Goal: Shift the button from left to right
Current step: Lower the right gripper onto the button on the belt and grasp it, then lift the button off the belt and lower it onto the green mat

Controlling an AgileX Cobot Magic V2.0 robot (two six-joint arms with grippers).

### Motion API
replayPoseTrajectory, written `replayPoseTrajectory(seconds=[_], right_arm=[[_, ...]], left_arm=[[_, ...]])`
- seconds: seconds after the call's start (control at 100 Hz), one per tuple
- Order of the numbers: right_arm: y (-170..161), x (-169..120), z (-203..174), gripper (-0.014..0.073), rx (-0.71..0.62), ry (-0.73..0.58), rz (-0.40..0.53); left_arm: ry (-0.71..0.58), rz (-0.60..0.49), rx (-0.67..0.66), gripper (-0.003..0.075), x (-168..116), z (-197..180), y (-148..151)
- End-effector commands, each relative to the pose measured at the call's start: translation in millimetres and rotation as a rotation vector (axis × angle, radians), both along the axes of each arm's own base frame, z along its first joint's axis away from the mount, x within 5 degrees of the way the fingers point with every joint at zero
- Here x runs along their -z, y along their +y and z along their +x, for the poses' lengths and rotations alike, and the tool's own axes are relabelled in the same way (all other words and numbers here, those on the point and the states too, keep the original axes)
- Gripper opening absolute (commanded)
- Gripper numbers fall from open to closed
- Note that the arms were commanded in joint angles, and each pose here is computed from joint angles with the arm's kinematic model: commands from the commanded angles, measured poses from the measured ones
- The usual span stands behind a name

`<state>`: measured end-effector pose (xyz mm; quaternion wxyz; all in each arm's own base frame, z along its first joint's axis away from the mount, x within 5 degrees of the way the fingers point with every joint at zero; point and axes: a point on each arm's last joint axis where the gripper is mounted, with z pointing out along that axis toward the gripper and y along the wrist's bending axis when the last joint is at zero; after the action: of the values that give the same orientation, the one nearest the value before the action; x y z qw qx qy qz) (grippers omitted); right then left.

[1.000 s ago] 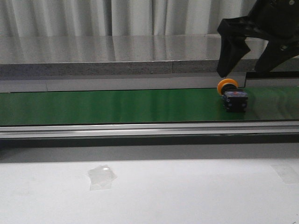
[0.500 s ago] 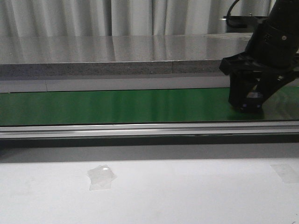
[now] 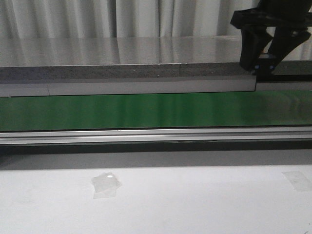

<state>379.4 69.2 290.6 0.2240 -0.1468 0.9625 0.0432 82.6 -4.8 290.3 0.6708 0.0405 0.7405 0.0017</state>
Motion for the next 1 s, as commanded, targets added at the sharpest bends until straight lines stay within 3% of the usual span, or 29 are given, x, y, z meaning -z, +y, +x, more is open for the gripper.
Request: replayPoseTrajectory(seconds=[0.0, 0.41, 0.65, 0.99], right_arm=[[-17, -42, -3, 0.0147, 0.023, -0.134, -0.009], [-129, -48, -6, 0.0147, 0.195, -0.141, -0.094], [-185, -47, -11, 0.0147, 0.224, -0.196, -0.155], [-238, 1, -5, 0.0147, 0.293, -0.091, -0.158]], left_arm=[[-0.104, -0.019, -0.017, -0.0020, -16, 0, 1], [-0.104, -0.019, -0.017, -0.0020, -16, 0, 1], [-0.104, -0.019, -0.017, -0.0020, -16, 0, 1], [-0.104, -0.019, -0.017, -0.0020, -16, 0, 1]])
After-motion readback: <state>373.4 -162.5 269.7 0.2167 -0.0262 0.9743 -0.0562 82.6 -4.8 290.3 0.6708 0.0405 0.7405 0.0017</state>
